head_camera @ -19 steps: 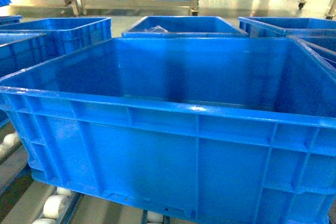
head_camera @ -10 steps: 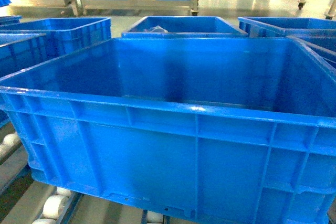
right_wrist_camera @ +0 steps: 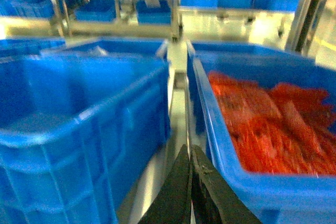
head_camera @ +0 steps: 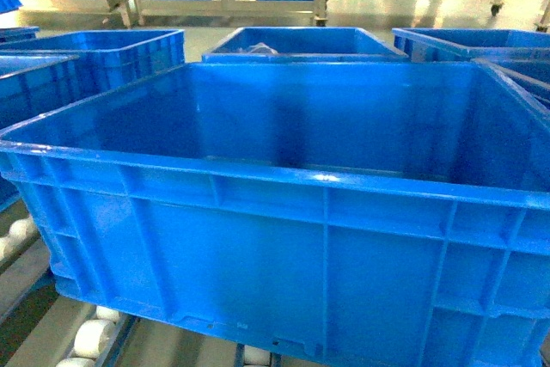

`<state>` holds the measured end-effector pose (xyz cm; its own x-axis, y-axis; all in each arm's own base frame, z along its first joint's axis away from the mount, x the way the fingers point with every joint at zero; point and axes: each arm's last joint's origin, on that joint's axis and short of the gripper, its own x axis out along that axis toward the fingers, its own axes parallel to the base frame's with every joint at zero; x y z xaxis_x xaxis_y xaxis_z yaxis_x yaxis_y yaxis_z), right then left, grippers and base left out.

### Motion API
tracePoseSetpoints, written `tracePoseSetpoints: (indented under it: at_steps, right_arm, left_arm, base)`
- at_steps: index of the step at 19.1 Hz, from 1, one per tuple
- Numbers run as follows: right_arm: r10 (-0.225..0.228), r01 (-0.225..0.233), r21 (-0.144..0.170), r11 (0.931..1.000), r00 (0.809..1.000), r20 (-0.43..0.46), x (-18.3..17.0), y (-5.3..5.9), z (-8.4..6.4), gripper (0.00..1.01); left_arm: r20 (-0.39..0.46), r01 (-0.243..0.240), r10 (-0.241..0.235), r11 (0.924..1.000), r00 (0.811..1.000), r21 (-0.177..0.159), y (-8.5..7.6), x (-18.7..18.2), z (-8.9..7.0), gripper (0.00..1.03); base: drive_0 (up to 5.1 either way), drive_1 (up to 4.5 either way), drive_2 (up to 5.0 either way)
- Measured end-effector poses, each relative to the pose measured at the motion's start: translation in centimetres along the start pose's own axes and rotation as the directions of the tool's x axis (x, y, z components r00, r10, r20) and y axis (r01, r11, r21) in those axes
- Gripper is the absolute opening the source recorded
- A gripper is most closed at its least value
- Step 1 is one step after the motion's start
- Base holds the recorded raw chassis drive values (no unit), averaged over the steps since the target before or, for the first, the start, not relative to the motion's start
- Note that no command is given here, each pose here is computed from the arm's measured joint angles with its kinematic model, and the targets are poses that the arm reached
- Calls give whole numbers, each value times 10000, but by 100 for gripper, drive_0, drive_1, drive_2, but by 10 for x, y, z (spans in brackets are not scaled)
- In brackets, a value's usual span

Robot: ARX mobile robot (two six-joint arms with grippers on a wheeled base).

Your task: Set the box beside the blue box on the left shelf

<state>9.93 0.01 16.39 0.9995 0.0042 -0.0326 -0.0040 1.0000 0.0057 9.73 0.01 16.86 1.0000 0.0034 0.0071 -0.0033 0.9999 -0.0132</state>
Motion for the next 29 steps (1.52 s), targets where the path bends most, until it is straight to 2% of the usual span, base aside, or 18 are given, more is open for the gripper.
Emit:
tracePoseSetpoints:
  at_steps: [1, 2, 6, 13, 14, 15, 29]
  right_arm:
    - [-12, 12, -2, 10000, 9983, 580, -3, 0, 6, 2]
    - [-37, 37, 0, 10000, 9996, 286, -2, 0, 2, 2]
    - [-36, 37, -12, 10000, 9994, 336, -2, 0, 3, 4]
    - [-36, 37, -12, 10000, 9994, 343, -2, 0, 3, 97]
    - [-36, 36, -4, 10000, 9994, 340, -2, 0, 3, 98]
    - [-40, 40, -8, 10000, 9994, 343, -2, 0, 3, 98]
    - [-36, 37, -8, 10000, 9994, 343, -2, 0, 3, 98]
  left_arm:
    - [-142, 33, -32, 10000, 9999, 15, 0, 0, -2, 1]
    - [-34, 3, -3, 10000, 10000, 23, 0, 0, -1, 1]
    - [-65, 30, -30, 10000, 10000, 19, 0, 0, -1, 1]
    - [-65, 30, -30, 10000, 10000, 23, 0, 0, -1, 92]
    - [-65, 30, -30, 10000, 10000, 34, 0, 0, -1, 100]
    - [-69, 30, -30, 10000, 10000, 31, 0, 0, -1, 98]
    - [-65, 30, -30, 10000, 10000, 31, 0, 0, -1, 98]
  base:
    - [0, 0, 0]
    - [0, 0, 0]
    - [0, 0, 0]
    - [0, 0, 0]
    - [0, 0, 0]
    - [0, 0, 0]
    - [0, 0, 0]
